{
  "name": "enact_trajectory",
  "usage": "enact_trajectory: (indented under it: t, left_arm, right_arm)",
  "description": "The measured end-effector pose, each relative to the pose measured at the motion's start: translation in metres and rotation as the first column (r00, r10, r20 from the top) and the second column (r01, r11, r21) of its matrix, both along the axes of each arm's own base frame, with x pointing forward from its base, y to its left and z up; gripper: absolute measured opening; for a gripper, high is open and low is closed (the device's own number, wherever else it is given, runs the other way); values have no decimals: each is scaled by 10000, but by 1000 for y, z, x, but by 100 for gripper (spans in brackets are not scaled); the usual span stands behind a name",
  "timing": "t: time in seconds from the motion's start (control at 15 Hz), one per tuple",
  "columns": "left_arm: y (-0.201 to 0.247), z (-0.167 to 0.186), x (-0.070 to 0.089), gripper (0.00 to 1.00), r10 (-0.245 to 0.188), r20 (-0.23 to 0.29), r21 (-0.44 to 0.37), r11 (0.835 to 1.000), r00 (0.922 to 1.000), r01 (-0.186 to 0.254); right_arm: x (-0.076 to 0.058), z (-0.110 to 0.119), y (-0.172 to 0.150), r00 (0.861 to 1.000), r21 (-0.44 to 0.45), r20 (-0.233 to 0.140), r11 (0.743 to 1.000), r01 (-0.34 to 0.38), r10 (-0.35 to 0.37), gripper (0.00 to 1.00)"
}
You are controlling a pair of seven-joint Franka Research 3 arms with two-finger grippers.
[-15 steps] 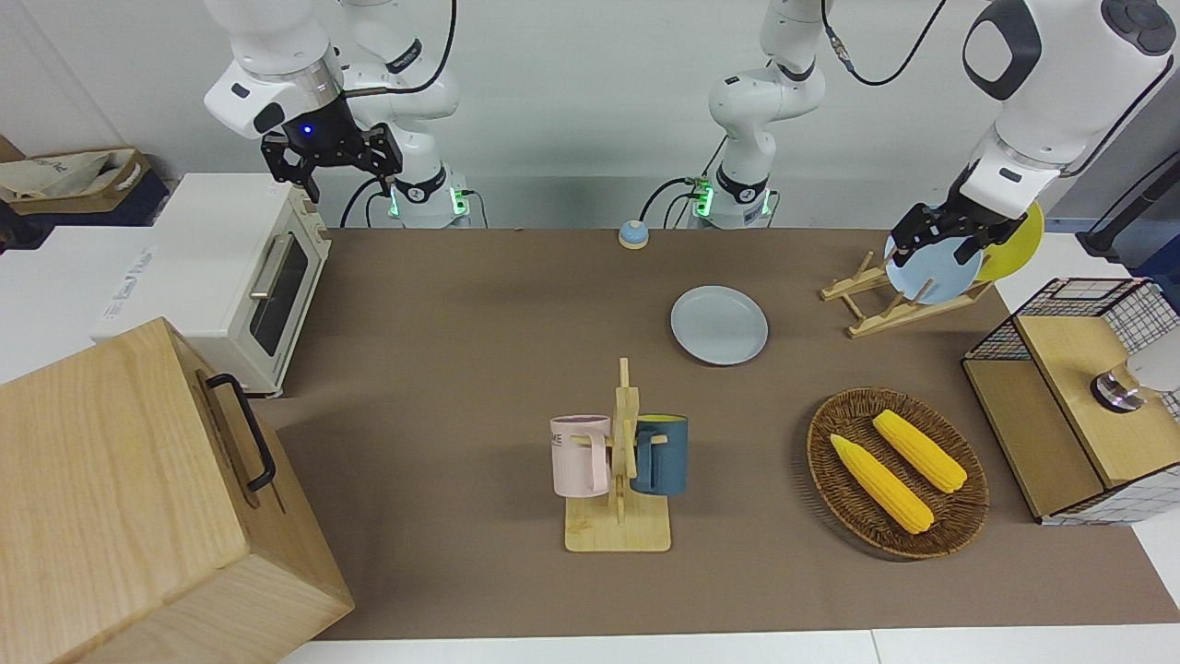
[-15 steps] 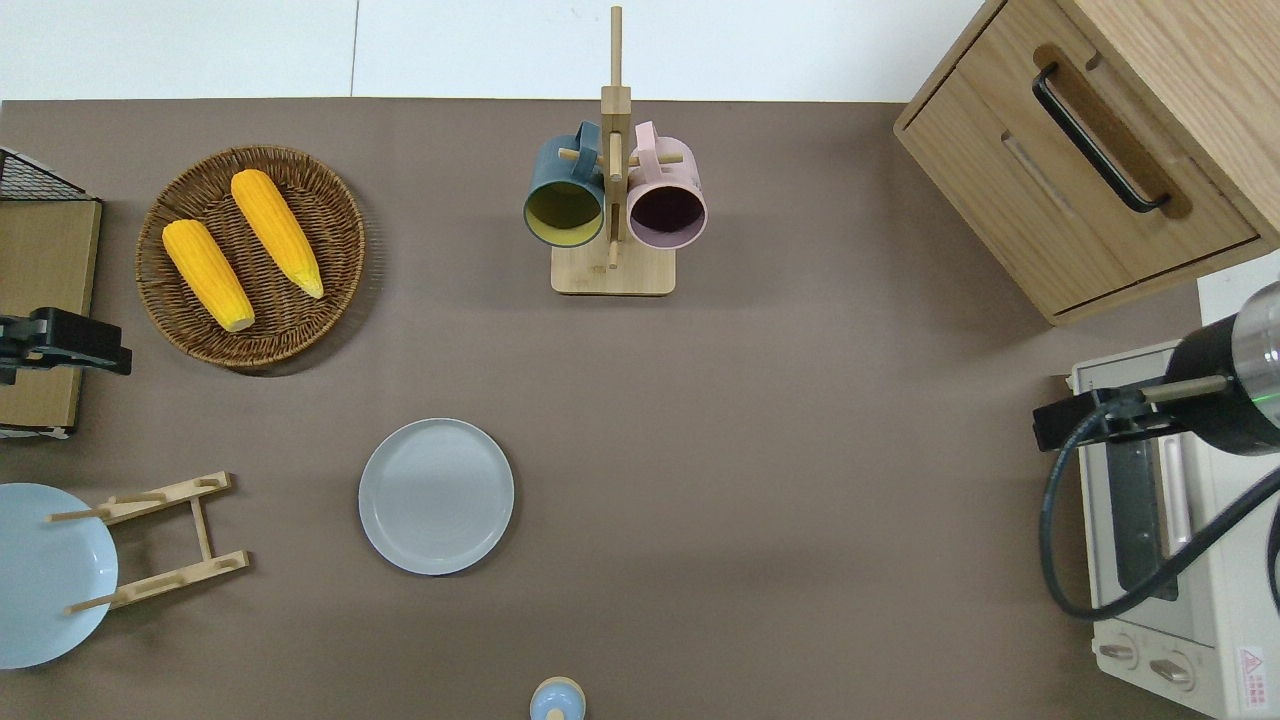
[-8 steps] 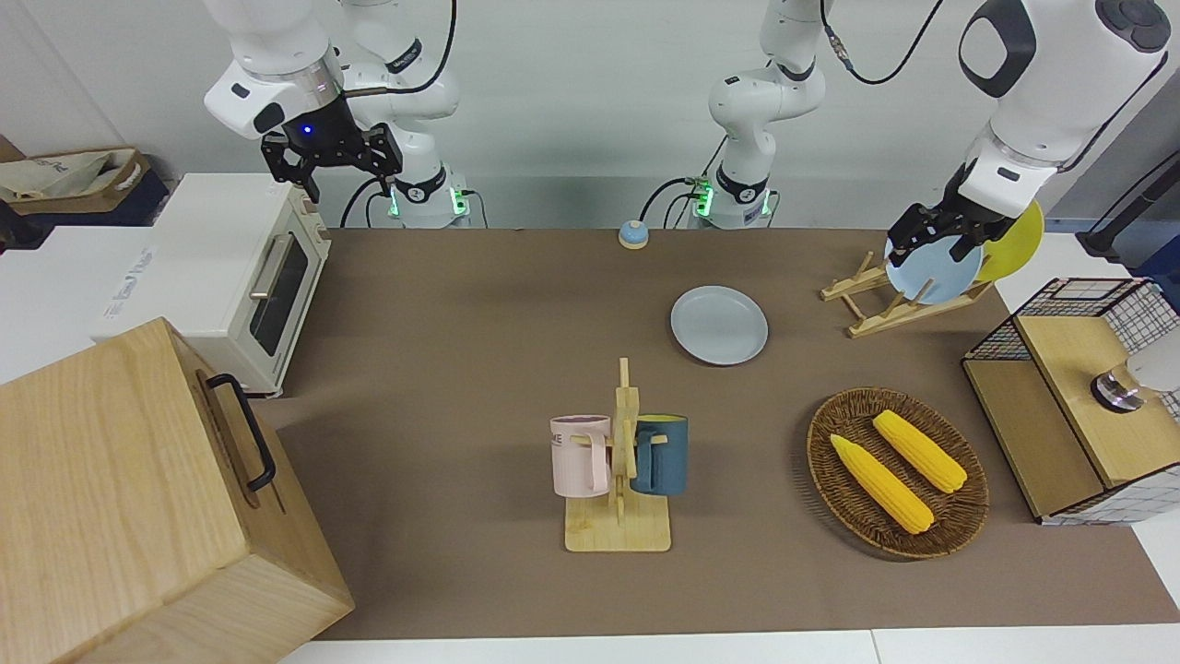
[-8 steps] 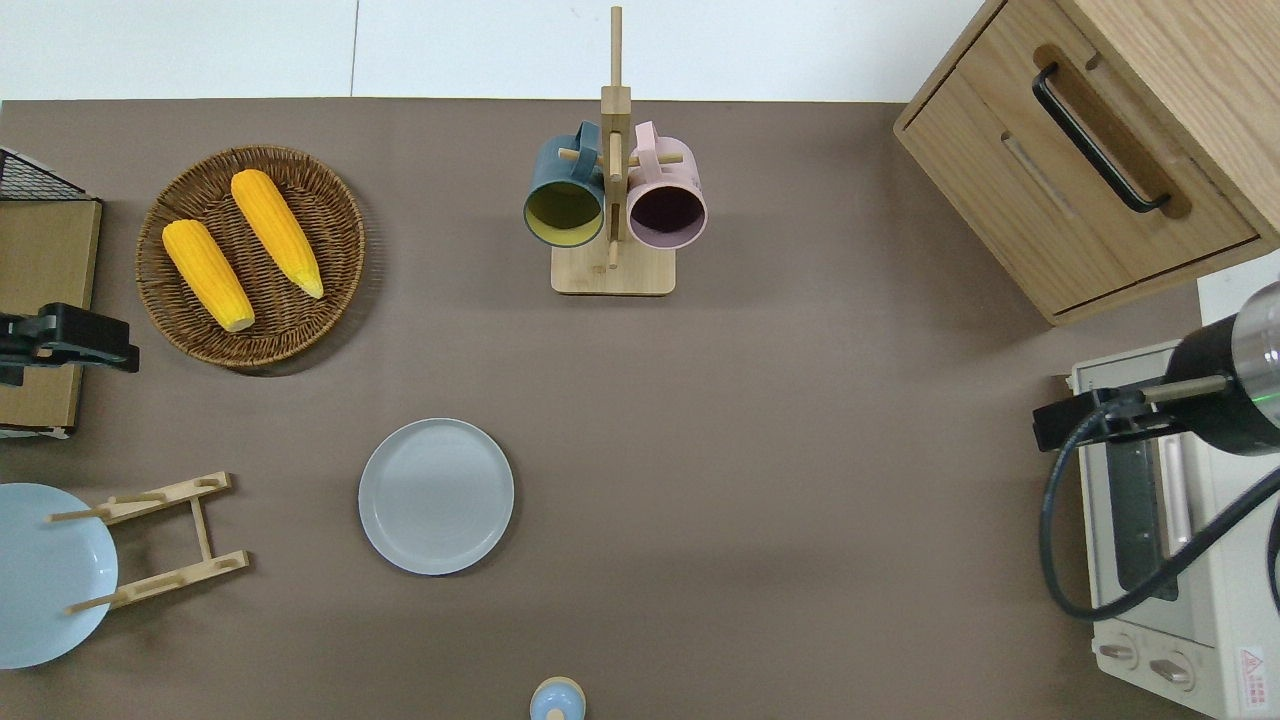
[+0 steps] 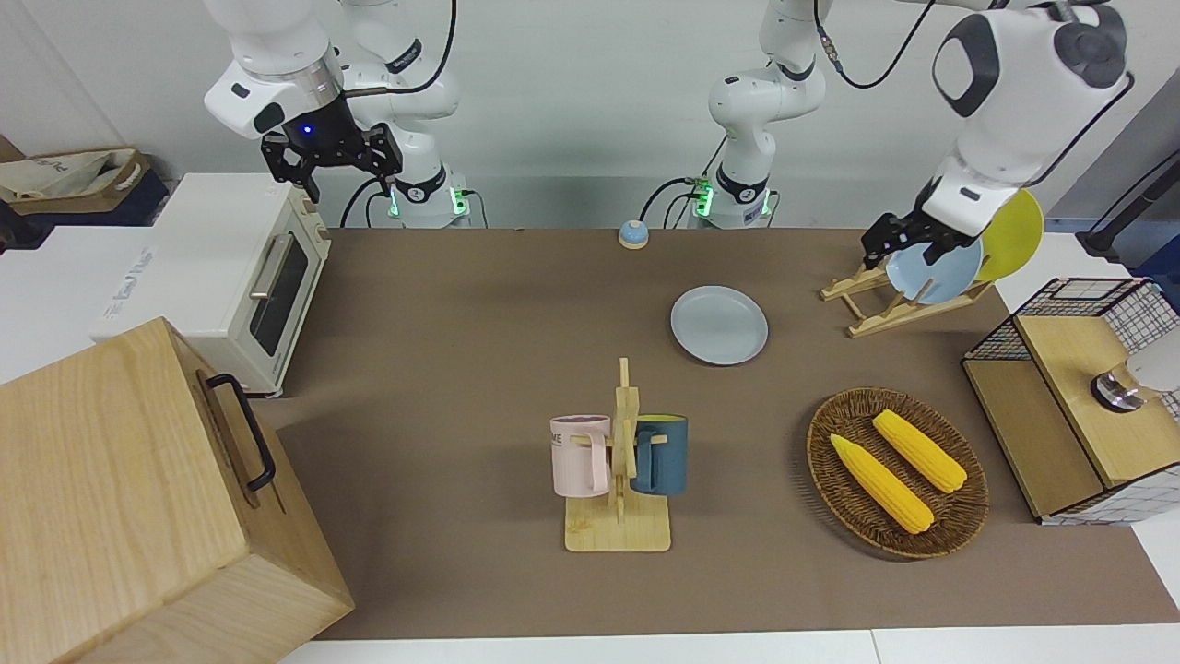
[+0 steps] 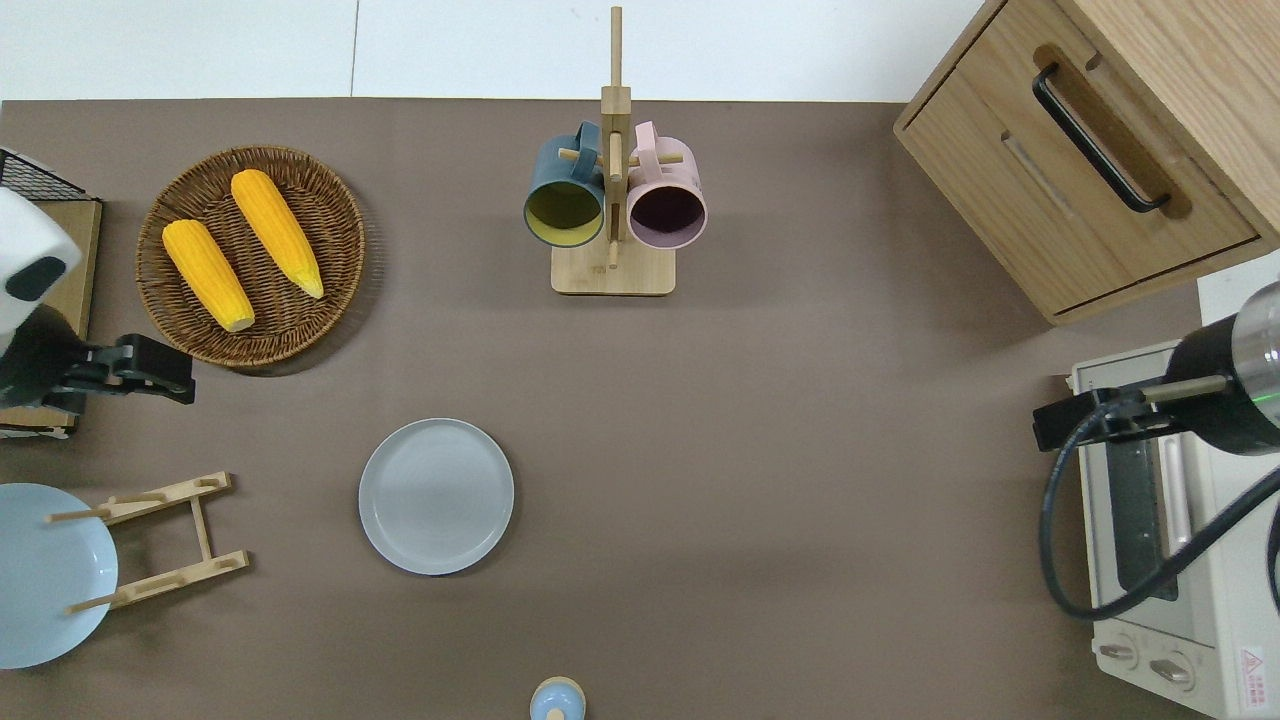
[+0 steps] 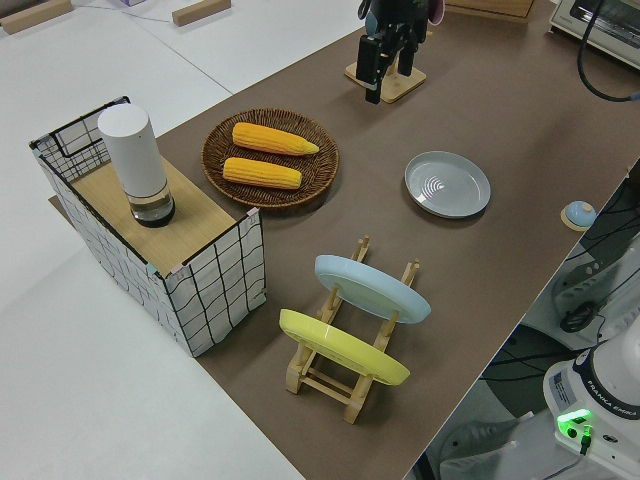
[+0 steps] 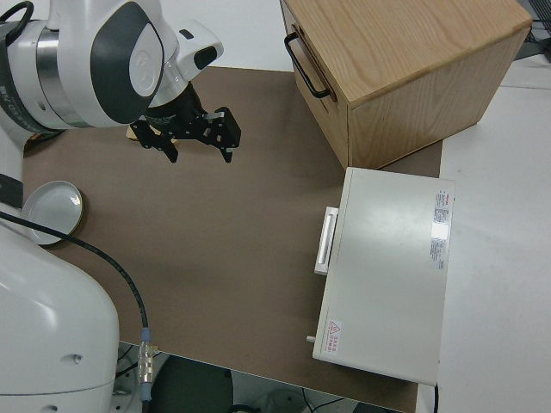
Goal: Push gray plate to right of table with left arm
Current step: 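Move the left gripper toward the edge of the light gray plate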
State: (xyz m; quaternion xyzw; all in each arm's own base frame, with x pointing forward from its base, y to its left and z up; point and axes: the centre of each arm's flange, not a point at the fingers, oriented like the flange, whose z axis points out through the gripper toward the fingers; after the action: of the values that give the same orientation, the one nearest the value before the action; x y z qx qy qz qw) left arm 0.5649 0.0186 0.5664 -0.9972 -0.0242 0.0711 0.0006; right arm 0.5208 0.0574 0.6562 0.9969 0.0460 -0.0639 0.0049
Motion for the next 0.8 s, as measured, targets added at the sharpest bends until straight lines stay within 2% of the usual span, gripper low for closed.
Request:
enact_trajectory:
  t: [0.4, 0.8]
  left_arm:
    - [-35, -84, -32, 100, 525, 12, 352, 9980, 9986, -525]
    - [-43, -174, -57, 100, 869, 423, 374, 9954, 9953, -885]
  right_arm:
    - [0, 0, 0, 10000, 0, 0, 10000, 0, 0, 99]
    - [0, 0, 0, 10000, 0, 0, 10000, 0, 0, 99]
